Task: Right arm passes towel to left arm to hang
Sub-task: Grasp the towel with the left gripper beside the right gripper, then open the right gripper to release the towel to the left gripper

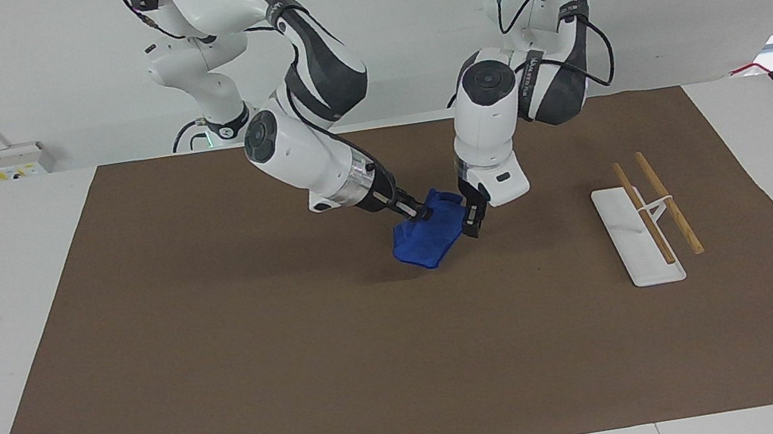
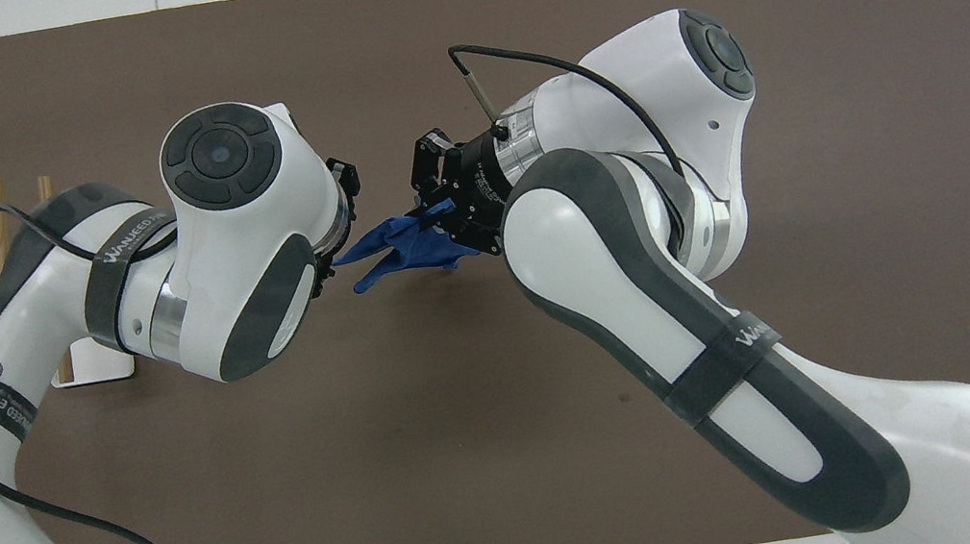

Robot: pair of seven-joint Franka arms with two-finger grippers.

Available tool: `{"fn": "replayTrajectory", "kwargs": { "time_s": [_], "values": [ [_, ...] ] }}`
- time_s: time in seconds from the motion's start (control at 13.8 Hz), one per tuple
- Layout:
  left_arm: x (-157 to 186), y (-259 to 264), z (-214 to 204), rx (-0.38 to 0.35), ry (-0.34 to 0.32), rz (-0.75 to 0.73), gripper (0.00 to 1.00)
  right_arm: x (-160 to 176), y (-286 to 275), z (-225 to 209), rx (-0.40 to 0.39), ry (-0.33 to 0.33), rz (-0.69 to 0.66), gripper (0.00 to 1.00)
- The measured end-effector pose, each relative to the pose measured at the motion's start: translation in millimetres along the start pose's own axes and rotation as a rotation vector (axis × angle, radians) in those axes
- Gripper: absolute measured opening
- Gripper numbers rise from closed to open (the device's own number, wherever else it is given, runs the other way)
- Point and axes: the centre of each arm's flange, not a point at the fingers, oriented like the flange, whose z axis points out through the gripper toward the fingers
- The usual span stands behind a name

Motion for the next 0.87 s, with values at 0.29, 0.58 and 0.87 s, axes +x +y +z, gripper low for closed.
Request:
{"fn": "replayTrajectory", "kwargs": {
  "time_s": [0.29,0.58,0.87],
  "values": [
    [-3,0,0,0.001,0.0,0.004,0.49,1,1,1,-0.002,0.0,0.001,0.11],
    [-10,-1,2,0.004,-0.007,0.004,0.46,1,1,2,-0.004,0.0,0.003,0.11],
    [-13,-3,5,0.013,-0.011,-0.001,0.11,1,2,2,-0.004,0.0,0.003,0.11]
  ]
}}
